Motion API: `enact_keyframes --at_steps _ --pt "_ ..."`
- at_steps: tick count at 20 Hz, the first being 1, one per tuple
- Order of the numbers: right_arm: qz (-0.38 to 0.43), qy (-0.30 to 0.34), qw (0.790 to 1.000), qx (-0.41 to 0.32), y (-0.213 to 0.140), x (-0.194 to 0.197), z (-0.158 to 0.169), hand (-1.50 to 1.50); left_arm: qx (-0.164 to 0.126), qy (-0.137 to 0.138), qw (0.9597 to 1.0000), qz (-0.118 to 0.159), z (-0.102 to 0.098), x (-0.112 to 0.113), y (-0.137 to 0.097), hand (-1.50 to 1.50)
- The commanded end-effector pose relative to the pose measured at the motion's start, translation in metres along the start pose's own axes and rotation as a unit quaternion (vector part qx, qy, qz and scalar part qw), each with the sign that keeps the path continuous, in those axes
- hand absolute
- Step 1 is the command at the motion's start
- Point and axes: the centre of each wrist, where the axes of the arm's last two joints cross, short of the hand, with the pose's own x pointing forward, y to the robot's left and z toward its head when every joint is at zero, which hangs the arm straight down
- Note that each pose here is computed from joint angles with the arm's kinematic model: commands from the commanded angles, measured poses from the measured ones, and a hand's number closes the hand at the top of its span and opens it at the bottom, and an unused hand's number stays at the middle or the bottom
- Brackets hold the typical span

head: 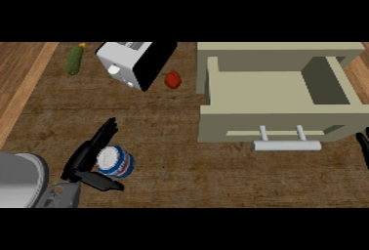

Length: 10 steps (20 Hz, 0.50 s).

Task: Pick up the can, place it into the drawer and close the drawer

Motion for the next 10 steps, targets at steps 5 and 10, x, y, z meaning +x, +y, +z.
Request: enact_keyframes --at_steps 5,10 --pt "-0.004 -0.005 1.0 -0.001 -0.013 0.001 0.009 -1.5 -0.02 0.001 0.9998 0.001 -0.021 -0.001 -0.019 -1.5" --pt "0.003 0.003 1.0 0.008 0.0 0.018 0.002 -1.5 -0.041 -0.007 0.9991 0.002 -0.01 0.01 -0.008 -1.5"
